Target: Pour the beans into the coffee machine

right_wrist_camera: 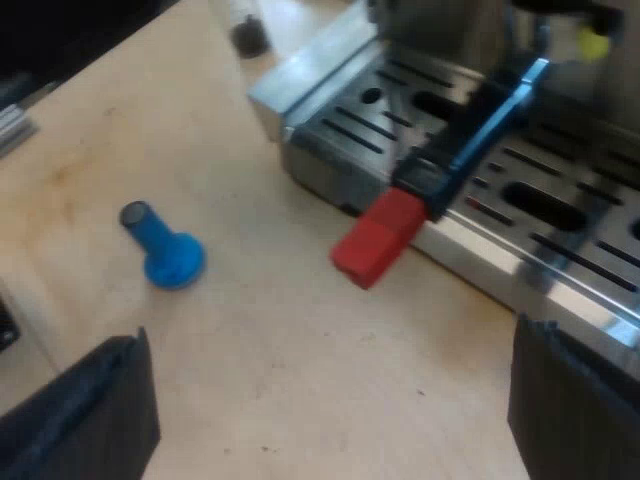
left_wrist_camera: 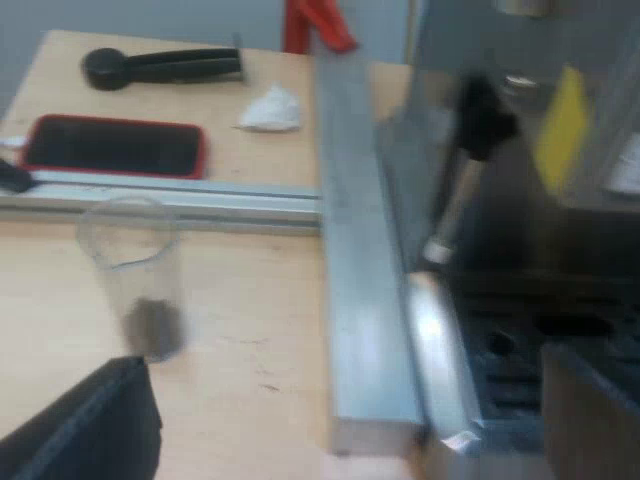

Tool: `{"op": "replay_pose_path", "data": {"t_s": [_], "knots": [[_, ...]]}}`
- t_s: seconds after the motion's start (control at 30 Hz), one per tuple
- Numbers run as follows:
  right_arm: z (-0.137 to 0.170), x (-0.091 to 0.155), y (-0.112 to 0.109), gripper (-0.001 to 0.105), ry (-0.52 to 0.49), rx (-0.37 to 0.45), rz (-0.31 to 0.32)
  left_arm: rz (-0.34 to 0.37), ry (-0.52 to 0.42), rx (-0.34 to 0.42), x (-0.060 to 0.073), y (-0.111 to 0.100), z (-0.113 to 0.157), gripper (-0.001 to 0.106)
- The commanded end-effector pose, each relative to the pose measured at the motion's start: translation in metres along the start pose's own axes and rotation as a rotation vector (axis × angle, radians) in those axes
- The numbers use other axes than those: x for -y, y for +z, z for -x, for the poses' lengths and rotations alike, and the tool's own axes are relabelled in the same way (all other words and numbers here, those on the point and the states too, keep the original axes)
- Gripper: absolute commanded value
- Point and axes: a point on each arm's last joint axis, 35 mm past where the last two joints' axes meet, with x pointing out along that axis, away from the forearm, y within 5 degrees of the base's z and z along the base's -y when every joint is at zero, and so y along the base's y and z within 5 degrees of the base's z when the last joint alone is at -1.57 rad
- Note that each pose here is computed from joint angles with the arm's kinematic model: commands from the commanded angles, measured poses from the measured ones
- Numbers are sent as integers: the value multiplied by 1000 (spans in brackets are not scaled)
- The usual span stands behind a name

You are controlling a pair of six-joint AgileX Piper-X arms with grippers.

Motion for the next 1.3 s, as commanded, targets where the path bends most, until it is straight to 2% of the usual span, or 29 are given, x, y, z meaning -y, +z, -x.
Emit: {"op": "replay_pose_path", "data": {"t_s": [0.03,0.1,0.17,0.2,0.33,0.53,0.6,0.93,1.1,1.3], "knots": [[-6,-3,10,74,47,35,42,46,8,25,-5,8,-2,79],[-11,-5,12,74,72,42,58,53,9,25,-6,8,-3,79],[-14,-6,13,74,87,41,65,57,59,48,-14,11,-1,79],[-23,-10,18,74,127,57,91,53,91,69,-17,11,0,79],[-38,-14,23,74,171,69,119,-1,98,65,-17,11,0,79],[-59,-18,26,74,175,63,146,-22,93,5,-21,-1,-7,79],[-68,-19,27,74,167,81,181,-16,98,-19,-24,-7,-12,79],[-113,-37,8,74,183,157,240,-23,216,-71,-42,-35,-34,79],[-129,-41,0,74,143,174,244,-25,217,-65,-47,-44,-44,79],[-146,-38,2,74,73,207,174,-57,200,9,-52,-49,-56,79]]}}
